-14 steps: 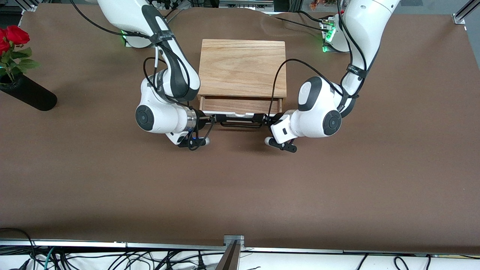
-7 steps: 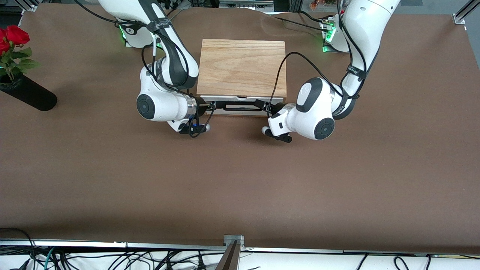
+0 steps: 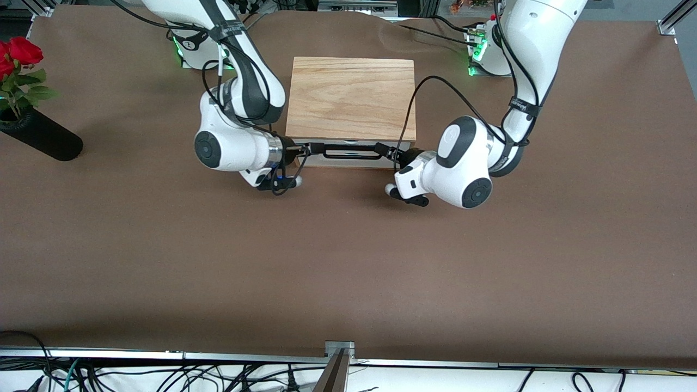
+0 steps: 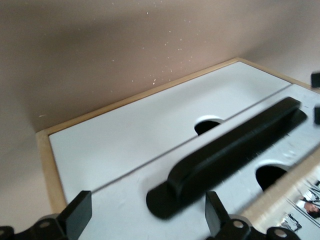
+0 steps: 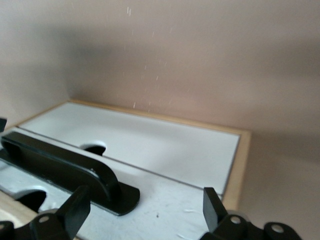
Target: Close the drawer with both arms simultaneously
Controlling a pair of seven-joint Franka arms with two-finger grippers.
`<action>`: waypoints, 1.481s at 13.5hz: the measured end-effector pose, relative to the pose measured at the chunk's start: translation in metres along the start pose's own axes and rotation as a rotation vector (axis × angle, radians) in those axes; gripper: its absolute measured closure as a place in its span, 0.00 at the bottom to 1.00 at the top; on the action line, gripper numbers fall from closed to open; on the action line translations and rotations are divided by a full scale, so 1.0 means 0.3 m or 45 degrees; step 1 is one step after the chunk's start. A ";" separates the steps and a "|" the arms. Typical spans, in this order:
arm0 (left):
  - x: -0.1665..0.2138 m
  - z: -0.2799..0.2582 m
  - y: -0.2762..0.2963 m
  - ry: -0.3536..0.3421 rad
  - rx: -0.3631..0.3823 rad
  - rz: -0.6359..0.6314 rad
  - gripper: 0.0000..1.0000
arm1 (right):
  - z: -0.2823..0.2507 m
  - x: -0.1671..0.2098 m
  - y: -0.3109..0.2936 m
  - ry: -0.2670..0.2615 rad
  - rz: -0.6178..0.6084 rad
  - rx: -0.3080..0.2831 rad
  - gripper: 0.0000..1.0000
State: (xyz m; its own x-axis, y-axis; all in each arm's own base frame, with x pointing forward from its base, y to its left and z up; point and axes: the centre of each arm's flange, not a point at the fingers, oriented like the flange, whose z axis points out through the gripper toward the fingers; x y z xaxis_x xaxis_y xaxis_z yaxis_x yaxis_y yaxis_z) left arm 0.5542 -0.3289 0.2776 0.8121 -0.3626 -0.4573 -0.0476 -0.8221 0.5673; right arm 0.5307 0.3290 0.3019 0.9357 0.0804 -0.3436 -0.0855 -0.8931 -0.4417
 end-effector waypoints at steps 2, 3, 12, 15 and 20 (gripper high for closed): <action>-0.017 -0.131 0.026 0.047 0.011 0.034 0.00 | -0.211 0.039 0.049 -0.006 -0.003 -0.034 0.00; -0.033 -0.209 0.029 0.075 0.081 0.059 0.00 | -0.337 0.052 0.074 0.000 -0.004 -0.062 0.00; -0.444 -0.991 -0.139 0.368 0.710 0.046 0.00 | -1.048 -0.065 0.203 0.385 -0.048 -0.647 0.00; -0.610 -1.141 -0.176 0.496 0.867 -0.142 0.00 | -1.209 -0.203 0.259 0.374 -0.042 -0.601 0.00; -0.813 -1.118 -0.154 0.599 0.858 -0.323 0.00 | -1.304 -0.338 0.341 0.343 -0.025 -0.639 0.00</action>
State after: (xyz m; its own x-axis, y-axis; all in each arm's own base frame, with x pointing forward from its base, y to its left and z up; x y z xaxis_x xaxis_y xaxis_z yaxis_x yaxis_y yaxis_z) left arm 0.5533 -0.0552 0.5924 0.9944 -0.0351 -0.0995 -0.0460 -0.9929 -0.1094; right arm 0.5610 0.0564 0.6159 0.9953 0.0419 -0.0869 0.0441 -0.9987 0.0244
